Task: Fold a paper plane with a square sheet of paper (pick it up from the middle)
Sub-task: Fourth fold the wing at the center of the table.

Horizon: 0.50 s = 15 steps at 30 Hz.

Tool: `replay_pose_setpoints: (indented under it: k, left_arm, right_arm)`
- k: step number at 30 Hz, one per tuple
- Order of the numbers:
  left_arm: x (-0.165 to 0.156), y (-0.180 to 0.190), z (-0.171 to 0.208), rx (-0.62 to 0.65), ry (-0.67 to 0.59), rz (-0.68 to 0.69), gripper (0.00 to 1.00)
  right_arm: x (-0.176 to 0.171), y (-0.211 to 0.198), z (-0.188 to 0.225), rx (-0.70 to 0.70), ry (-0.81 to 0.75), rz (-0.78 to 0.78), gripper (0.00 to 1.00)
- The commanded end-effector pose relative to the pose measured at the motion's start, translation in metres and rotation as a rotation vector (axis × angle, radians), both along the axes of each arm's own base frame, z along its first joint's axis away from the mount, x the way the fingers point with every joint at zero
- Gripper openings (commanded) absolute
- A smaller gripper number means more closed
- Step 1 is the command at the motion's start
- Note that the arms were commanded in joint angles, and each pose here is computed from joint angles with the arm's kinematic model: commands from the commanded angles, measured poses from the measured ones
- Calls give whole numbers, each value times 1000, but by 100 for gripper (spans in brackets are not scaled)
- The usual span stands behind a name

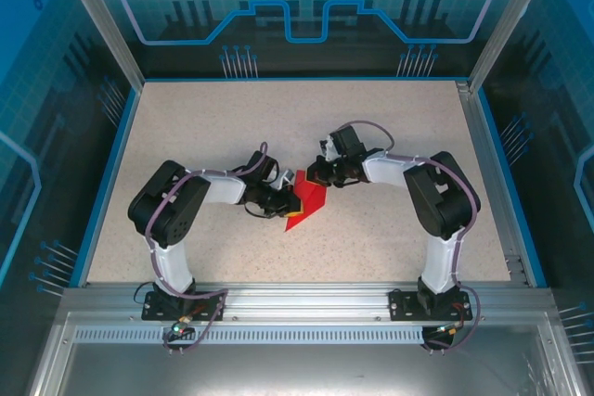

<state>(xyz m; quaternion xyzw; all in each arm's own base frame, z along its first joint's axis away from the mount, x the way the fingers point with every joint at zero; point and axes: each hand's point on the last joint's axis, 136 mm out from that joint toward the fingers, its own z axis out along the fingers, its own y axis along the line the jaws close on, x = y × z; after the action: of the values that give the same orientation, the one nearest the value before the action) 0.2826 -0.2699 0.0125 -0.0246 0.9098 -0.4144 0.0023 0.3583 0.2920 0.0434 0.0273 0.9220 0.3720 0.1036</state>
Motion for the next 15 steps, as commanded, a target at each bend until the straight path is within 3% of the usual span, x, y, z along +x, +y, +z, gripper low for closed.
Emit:
replay_pose_setpoints:
  k: [1,9,15]
  left_arm:
    - [-27,25,-34,137,110,18,1]
    - [-29,26,-38,132,118,31,1]
    - [-26,22,-29,108,97,30,5]
  right_arm:
    - [-5,13,-3,-4,15,14,4]
    - [-22,7,-35,-33,62,5,3]
    - [-31,-13,-65,-133,93,3,3]
